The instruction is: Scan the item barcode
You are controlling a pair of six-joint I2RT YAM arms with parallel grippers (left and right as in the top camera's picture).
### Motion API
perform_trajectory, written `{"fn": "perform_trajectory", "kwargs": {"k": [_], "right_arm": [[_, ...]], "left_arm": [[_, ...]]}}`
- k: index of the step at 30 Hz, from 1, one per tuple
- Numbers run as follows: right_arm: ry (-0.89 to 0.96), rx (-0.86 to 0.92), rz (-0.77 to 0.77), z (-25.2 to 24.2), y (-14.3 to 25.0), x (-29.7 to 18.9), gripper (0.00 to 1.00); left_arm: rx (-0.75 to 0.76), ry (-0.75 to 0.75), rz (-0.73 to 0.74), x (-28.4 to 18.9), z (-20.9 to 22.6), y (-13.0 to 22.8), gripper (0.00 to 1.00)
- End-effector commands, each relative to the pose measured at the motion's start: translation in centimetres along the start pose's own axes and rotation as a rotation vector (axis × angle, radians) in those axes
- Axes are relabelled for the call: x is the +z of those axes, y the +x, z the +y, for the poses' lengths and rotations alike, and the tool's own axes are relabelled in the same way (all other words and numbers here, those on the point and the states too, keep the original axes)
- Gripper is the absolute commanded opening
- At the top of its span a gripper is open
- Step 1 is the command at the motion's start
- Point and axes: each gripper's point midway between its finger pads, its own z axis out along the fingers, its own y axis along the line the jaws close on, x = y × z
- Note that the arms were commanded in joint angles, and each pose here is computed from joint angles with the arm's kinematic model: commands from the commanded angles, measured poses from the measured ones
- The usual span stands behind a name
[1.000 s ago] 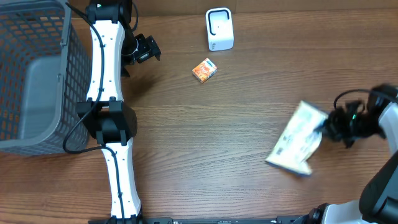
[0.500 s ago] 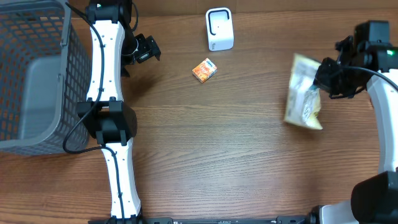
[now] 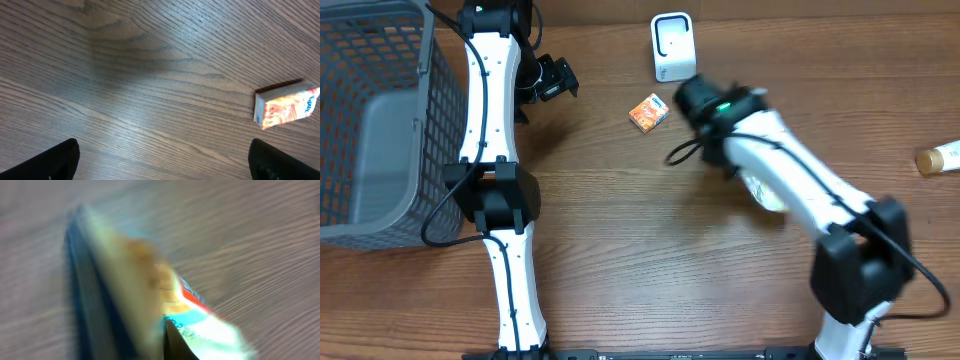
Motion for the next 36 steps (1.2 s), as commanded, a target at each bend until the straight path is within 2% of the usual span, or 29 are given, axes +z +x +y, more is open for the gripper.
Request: {"fn": "perform_trajectory", "kwargs": {"k": [1, 2, 3, 5, 9, 10, 13, 15, 19, 24, 26, 29, 31, 33, 36], "right_arm": [[-0.164, -0.048, 0.017, 5.2, 2.7, -2.9, 0.29], [-0.174, -0.055, 0.010, 5.6, 2.6, -3.6, 0.51], [-0.182, -0.061, 0.004, 5.7, 2.5, -4.4, 0.66], [-0.178, -0.057, 0.009, 4.8, 1.6, -6.5, 0.74], [-0.174, 0.019, 0.087, 1.1, 0.0, -9.9, 0.77], [-0.152, 0.080, 0.140, -0.5, 0.0, -9.7, 0.85], [-0.125, 0.199, 0.297, -2.9, 0.7, -7.3, 0.85], [-0.101, 0.201, 0.359, -4.0, 1.4, -5.3, 0.86], [-0.237, -0.126, 0.503, -3.1, 4.9, -2.3, 0.86], [-0.169, -0.259, 0.526, -3.1, 8.3, 0.2, 0.89], [-0.096, -0.338, 0.461, -2.7, 9.1, 1.1, 0.92], [-0.091, -0.398, 0.407, -1.2, 10.3, 2.1, 0.91], [-0.087, -0.414, 0.399, -0.8, 11.2, 3.0, 0.84], [-0.078, -0.375, 0.400, -0.8, 11.9, 3.9, 0.73], [-0.006, -0.277, 0.382, -2.4, 11.4, 5.3, 0.64]], "left_arm": [[0.024, -0.006, -0.011, -0.4, 0.0, 0.0, 1.00], [0.024, -0.006, -0.011, -0.4, 0.0, 0.0, 1.00], [0.024, -0.006, -0.011, -0.4, 0.0, 0.0, 1.00], [0.024, -0.006, -0.011, -0.4, 0.0, 0.0, 1.00], [0.023, -0.006, -0.011, -0.4, 0.0, 0.0, 1.00], [0.024, -0.006, -0.011, -0.4, 0.0, 0.0, 1.00], [0.024, -0.006, -0.011, -0.3, 0.0, 0.0, 1.00], [0.024, -0.006, -0.011, -0.3, 0.0, 0.0, 1.00], [0.024, -0.006, -0.011, -0.4, 0.0, 0.0, 1.00], [0.024, -0.006, -0.011, -0.3, 0.0, 0.0, 1.00], [0.024, -0.006, -0.011, -0.4, 0.0, 0.0, 1.00], [0.024, -0.006, -0.011, -0.4, 0.0, 0.0, 1.00], [0.023, -0.006, -0.012, -0.4, 0.0, 0.0, 1.00], [0.023, -0.005, -0.012, -0.4, 0.0, 0.0, 1.00], [0.023, -0.005, -0.013, -0.3, 0.0, 0.0, 1.00]]}}
